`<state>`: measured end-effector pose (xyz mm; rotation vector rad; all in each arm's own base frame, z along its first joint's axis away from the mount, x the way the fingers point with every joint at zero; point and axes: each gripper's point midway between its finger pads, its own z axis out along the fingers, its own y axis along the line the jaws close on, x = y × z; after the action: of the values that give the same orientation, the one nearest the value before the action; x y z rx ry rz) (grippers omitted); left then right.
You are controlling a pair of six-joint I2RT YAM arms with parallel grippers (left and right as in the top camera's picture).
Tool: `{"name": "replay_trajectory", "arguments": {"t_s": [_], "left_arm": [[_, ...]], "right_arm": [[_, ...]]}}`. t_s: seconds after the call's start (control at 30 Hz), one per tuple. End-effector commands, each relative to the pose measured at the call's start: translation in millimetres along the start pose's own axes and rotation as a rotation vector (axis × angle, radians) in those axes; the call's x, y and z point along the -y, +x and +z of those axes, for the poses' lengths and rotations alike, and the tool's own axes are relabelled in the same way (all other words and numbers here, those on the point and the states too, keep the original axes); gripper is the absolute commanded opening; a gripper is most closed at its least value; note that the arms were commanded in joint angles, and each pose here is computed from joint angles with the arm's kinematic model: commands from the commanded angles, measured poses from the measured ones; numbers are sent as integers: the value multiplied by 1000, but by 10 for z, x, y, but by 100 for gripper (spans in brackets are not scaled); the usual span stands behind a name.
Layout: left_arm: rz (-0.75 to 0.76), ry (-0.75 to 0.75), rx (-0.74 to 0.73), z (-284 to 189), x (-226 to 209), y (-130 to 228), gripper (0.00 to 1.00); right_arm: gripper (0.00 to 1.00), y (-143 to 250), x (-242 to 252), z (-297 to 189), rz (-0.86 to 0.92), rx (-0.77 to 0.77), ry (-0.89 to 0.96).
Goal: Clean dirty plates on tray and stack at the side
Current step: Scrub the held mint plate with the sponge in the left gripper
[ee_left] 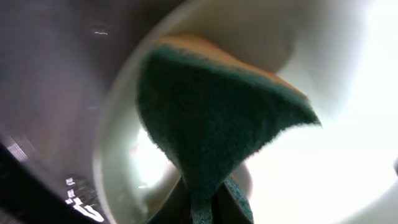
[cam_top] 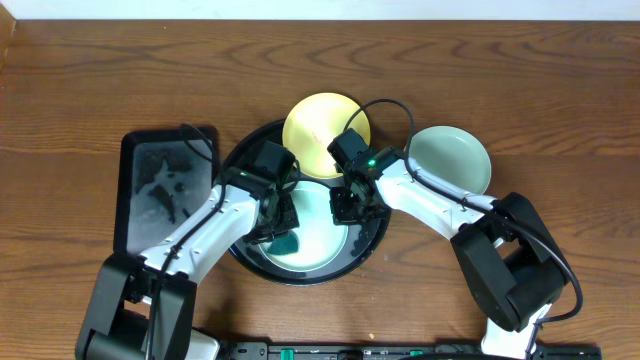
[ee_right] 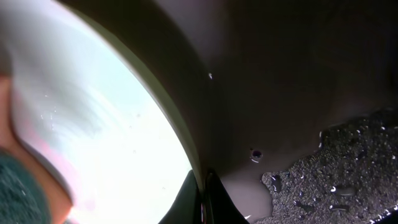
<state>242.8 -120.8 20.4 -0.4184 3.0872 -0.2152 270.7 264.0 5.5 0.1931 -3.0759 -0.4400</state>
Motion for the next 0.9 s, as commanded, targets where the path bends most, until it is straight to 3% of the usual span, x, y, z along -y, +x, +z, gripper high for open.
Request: {"name": "replay_trajectory", "arguments": {"t_s": [0.0,0.13,0.3,0.57,0.73,0.87], "left_arm": [[150,155,-123,30,237,224,7],[241,223,-110,11,360,204,8],[295,197,-83,39,320,150,7],[-19,-163,85,83,-304,-173,7],[-52,-117,58,98,-222,-126,8],[199,92,-41,104,150,27,8]], "right_arm": [[1,-68,71,17,37,8,13],[1,-68,71,17,37,8,13],[1,-67,71,17,37,8,13],[1,-66,72,17,37,7,13],[1,-66,72,17,37,7,13],[1,-69,70,17,37,8,13]]}}
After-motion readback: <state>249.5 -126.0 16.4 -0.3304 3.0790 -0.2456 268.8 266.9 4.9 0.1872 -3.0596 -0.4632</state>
